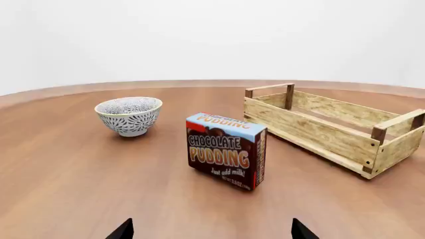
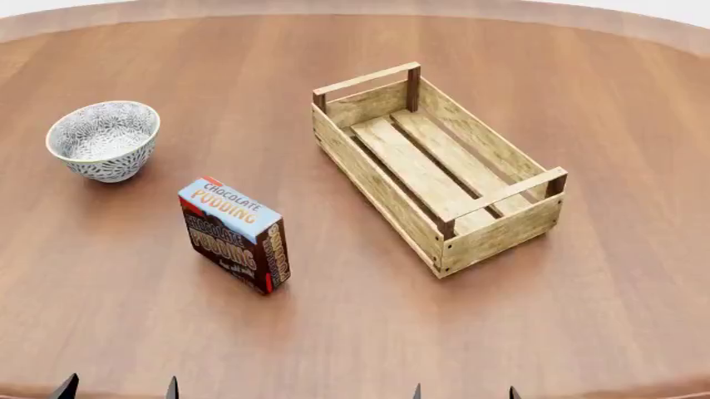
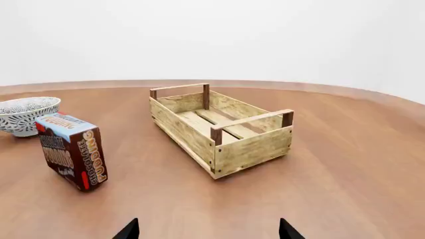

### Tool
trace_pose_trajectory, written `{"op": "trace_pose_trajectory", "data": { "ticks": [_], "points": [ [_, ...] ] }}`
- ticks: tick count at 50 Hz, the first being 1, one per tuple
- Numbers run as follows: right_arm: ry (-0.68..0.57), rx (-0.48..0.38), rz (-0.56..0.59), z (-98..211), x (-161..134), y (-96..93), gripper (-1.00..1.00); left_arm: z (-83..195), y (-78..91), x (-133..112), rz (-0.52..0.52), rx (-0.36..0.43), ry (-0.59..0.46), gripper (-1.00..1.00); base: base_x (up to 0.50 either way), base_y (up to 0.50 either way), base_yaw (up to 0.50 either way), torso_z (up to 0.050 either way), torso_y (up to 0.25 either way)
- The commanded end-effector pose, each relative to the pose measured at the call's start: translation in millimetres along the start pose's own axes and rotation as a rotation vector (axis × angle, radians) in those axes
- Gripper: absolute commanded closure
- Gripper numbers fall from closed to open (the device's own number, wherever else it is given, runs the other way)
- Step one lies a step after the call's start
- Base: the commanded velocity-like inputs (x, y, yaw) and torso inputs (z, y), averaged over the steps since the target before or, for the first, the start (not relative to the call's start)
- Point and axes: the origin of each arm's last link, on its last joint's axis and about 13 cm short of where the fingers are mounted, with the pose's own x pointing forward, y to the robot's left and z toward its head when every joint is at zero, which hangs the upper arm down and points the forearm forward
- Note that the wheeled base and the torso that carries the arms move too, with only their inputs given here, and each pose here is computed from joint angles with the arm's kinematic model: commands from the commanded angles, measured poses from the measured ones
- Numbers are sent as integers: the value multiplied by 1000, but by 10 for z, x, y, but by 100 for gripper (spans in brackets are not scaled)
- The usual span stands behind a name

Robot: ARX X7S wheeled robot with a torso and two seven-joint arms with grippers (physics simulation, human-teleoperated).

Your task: Pick up the chocolate pudding and put it in the tray.

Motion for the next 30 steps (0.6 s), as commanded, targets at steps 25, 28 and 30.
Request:
{"op": "trace_pose_trajectory", "data": {
  "ticks": [25,28,30],
  "points": [
    [-41,-43,11,152,84,-7,-100,257,33,-13,-2,17,-66,-100,16,0,0,0,0],
    [-39,-44,12,145,93,-2,-100,257,21,1,-5,14,-65,-100,171,30,0,0,0],
    [-39,-44,13,140,97,-4,-100,251,17,2,-6,13,-64,-100,182,102,0,0,0]
  ]
}}
